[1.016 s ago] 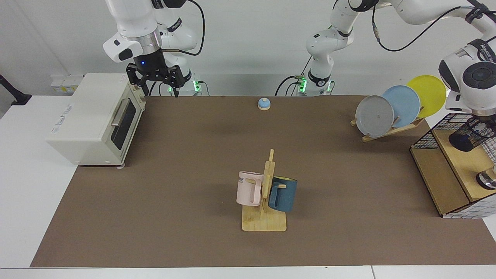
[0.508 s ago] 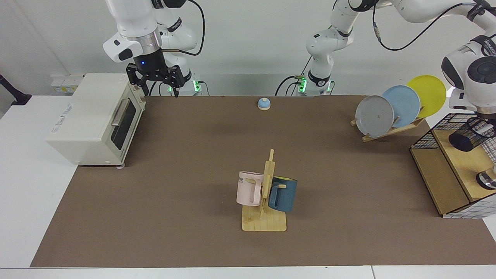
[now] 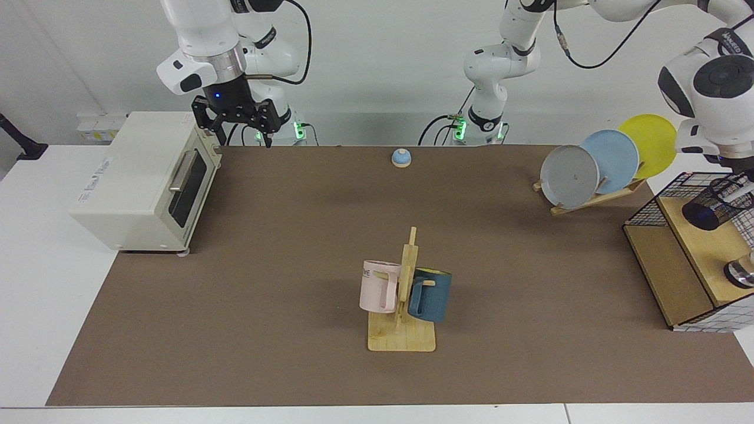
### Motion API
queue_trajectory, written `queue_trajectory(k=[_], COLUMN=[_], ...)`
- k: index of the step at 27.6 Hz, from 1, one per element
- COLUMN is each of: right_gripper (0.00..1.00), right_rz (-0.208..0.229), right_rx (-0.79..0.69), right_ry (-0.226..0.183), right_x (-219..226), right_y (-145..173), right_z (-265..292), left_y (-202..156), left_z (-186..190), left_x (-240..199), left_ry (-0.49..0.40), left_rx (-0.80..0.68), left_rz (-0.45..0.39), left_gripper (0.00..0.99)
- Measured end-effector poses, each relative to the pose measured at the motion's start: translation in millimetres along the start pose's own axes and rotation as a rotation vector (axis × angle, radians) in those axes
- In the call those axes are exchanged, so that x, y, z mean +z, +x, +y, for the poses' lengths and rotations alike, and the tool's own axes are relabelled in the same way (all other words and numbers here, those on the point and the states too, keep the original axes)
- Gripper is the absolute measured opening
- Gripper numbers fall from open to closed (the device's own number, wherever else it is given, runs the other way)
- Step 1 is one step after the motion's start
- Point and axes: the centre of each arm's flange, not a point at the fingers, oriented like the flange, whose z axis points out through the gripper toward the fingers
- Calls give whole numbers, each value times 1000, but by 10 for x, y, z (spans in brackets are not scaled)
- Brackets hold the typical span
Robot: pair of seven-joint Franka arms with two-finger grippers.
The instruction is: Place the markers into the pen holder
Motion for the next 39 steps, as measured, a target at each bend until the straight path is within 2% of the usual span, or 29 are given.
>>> queue_trajectory(k=[3, 4, 5, 8, 13, 21, 27, 39], right_gripper=[1000, 1000, 1000, 1000, 1000, 1000, 1000, 1000], right_rz=[0, 0, 0, 0, 0, 0, 0, 0], right_rx=[0, 0, 0, 0, 0, 0, 0, 0], right_ry=[0, 0, 0, 0, 0, 0, 0, 0], right_x=[0, 0, 0, 0, 0, 0, 0, 0], right_y=[0, 0, 0, 0, 0, 0, 0, 0], right_z=[0, 0, 0, 0, 0, 0, 0, 0], left_y=[-17, -31, -44, -96, -123, 180, 421, 736], left_z=[74, 105, 139, 239, 445, 668, 719, 757], left_x=[-339, -422, -502, -699, -975, -1327, -1527, -1780], left_ry=[6, 4, 0, -13, -90, -273, -333, -499], left_rx=[-36, -49, -62, -98, -227, -508, -561, -874], left_rz=[75, 101, 131, 212, 283, 383, 438, 514], left_gripper=[758, 850, 899, 991, 991, 991, 991, 991])
